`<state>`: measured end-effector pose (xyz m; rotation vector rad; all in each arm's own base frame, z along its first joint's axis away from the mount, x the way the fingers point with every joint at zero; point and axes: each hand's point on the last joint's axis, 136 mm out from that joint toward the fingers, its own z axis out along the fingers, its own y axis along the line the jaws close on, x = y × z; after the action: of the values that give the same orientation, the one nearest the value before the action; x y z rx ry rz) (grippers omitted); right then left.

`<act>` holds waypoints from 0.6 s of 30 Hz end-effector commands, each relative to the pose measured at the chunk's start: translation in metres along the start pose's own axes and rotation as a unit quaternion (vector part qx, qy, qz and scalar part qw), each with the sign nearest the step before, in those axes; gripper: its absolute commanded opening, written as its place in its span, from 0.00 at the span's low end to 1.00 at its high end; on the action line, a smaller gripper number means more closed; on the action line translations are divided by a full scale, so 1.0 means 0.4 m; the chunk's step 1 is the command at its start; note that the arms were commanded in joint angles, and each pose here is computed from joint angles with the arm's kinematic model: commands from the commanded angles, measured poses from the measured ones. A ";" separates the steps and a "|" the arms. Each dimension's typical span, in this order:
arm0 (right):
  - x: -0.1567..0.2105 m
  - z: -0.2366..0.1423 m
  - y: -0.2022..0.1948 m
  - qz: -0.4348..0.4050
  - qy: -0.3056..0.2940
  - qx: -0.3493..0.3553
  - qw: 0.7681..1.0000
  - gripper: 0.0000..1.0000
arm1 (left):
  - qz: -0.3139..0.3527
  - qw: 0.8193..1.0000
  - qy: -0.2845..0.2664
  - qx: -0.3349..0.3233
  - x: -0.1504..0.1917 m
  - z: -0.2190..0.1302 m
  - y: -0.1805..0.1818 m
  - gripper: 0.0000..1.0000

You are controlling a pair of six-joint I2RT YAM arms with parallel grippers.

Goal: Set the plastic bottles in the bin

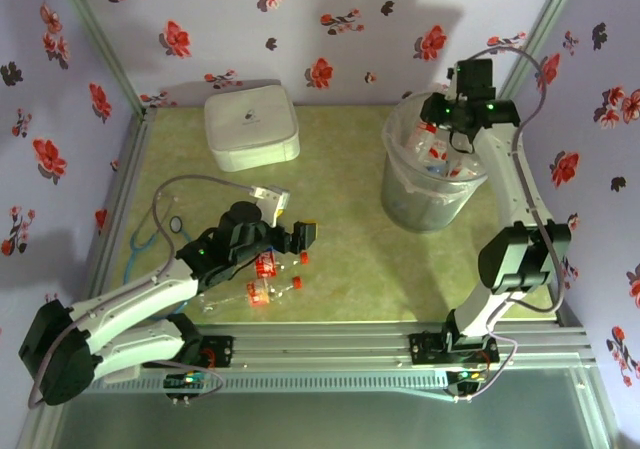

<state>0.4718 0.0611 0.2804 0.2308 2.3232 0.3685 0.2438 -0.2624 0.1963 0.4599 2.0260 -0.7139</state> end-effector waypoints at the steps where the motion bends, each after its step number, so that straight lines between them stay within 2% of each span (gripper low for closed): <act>1: 0.060 0.049 -0.008 0.032 0.033 -0.009 0.999 0.03 | -0.012 1.000 0.001 -0.015 -0.001 0.004 0.017 0.99; 8: 0.146 0.104 -0.038 0.036 0.080 0.010 0.996 0.03 | -0.012 1.000 0.007 -0.015 0.004 0.012 0.016 0.99; 13: 0.204 0.130 -0.062 0.022 0.137 0.030 0.990 0.03 | -0.013 1.000 0.006 -0.015 0.003 0.014 0.016 0.99; 18: 0.223 0.138 -0.073 0.026 0.152 0.041 0.987 0.08 | -0.013 1.000 0.010 -0.016 0.004 0.013 0.016 0.99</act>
<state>0.4811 0.0683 0.2143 0.2548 2.4422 0.3845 0.2447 -0.2627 0.1863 0.4519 2.0630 -0.7052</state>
